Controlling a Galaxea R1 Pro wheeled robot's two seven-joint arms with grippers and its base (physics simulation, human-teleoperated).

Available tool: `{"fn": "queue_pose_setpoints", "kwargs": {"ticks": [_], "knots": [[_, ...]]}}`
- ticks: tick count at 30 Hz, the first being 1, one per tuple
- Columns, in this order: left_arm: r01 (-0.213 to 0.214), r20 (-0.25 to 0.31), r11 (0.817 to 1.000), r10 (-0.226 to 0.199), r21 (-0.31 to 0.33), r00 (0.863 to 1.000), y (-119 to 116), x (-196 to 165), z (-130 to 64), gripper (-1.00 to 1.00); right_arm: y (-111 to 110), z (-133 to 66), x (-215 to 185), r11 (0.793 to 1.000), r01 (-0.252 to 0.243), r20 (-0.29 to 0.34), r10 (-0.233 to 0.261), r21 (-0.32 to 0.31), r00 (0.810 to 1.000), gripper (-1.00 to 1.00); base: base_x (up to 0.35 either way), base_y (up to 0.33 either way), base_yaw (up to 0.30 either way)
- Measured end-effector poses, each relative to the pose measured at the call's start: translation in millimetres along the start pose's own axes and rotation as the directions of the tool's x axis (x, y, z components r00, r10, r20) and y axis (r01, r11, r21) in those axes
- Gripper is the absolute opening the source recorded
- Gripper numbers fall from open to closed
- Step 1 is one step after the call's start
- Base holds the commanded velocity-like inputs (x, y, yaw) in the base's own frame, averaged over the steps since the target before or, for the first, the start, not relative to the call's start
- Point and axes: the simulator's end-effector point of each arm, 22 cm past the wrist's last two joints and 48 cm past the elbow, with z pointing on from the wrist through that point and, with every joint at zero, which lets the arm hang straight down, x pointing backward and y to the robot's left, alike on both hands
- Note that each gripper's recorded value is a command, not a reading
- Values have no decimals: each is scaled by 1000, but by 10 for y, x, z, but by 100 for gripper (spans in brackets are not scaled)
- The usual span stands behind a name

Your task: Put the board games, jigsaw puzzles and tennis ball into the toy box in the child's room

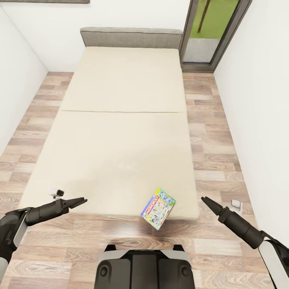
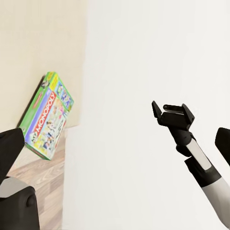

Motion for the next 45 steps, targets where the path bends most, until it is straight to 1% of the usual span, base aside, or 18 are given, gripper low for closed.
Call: {"fn": "queue_pose_setpoints", "kwargs": {"ticks": [6,17,32,45], "knots": [[-10,2,1000,9,4,1000,-46,-22,-2,100,51,-1,-27,1000,5,5,-5,-12,1000,100,0,-156,0],[-26,7,1000,26,10,1000,-129,-62,-10,100,128,-4,-82,1000,16,16,-15,-25,1000,100,-11,-39,0],[-48,14,999,48,18,999,-243,-117,-23,100,227,-6,-149,999,31,29,-30,-39,999,100,-151,-178,0],[-68,20,997,68,24,997,-345,-161,-38,100,316,-14,-209,998,45,39,-43,-52,998,100,-19,-29,0]]}}
